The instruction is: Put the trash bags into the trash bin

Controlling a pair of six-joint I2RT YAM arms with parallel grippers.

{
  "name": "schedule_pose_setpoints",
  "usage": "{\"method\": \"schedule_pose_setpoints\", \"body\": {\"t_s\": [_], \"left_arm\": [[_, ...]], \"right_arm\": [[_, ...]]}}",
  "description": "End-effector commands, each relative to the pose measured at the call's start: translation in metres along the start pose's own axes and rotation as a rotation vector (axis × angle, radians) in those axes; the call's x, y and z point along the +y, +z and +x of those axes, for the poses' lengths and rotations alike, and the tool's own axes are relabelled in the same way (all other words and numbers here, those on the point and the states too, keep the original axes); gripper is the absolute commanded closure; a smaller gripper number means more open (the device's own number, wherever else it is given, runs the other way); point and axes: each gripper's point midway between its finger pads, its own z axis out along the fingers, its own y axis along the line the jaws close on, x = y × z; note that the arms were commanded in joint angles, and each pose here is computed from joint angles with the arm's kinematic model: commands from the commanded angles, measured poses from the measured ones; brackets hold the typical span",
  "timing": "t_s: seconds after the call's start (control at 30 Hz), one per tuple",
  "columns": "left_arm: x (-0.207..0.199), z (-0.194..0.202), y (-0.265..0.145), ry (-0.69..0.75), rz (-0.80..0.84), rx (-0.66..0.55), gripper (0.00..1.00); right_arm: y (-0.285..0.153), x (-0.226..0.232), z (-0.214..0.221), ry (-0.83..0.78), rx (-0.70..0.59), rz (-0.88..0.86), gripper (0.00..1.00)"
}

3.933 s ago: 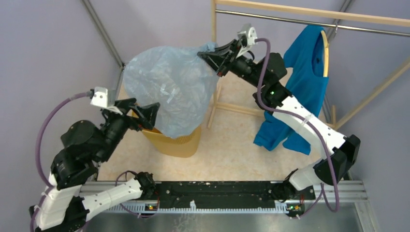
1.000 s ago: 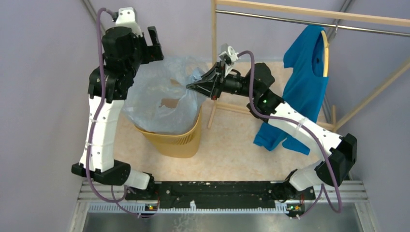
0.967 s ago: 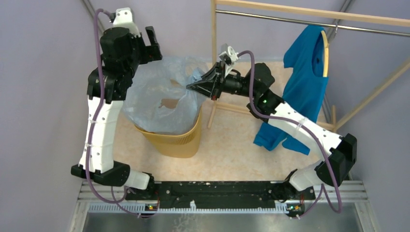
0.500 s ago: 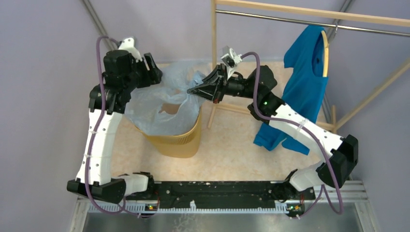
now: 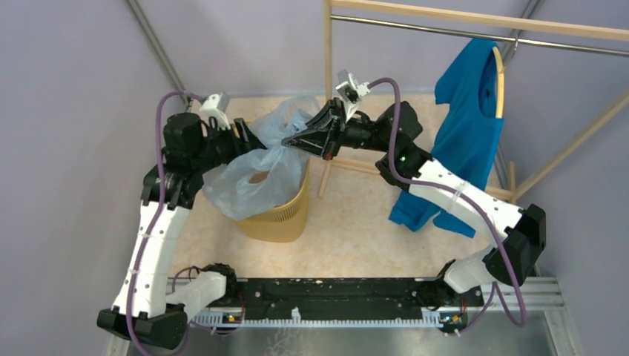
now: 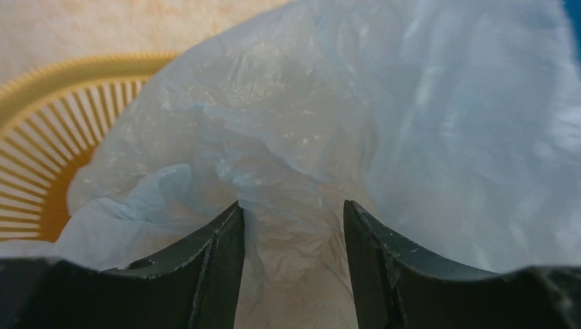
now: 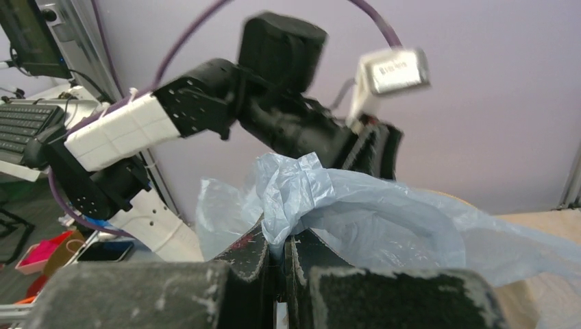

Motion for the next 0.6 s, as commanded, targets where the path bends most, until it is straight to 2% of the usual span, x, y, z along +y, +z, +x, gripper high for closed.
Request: {"method": "schedule_pose_setpoints", "body": {"t_s": [0.0,0.13,0.27,0.4,0.57], "left_arm": [[0.003,0.028,0.022,-0.067,0.06,0.1,0.41],[-0.001,0.007,0.009,-0.009,0.032,0.048,0.38],[0.003,-0.037,-0.022,0.059,-0.109,-0.097,0.16],[0.01,-0.056,-0.052,0.083,-0.221,-0.196,0.05],[0.036,-0.052,-0.08,0.071,-0.386,-0.276,0.01]], "right_arm": [[0.009,0.015,-0.027,-0.054,-0.058,-0.036,1.0],[0.013,0.01,-0.022,-0.065,-0.031,-0.017,1.0],[0.012,0.001,-0.015,-0.084,-0.002,0.033,1.0],[0.008,-0.005,-0.012,-0.098,0.012,0.079,1.0],[0.007,-0.008,-0.009,-0.104,0.019,0.093,1.0]]}}
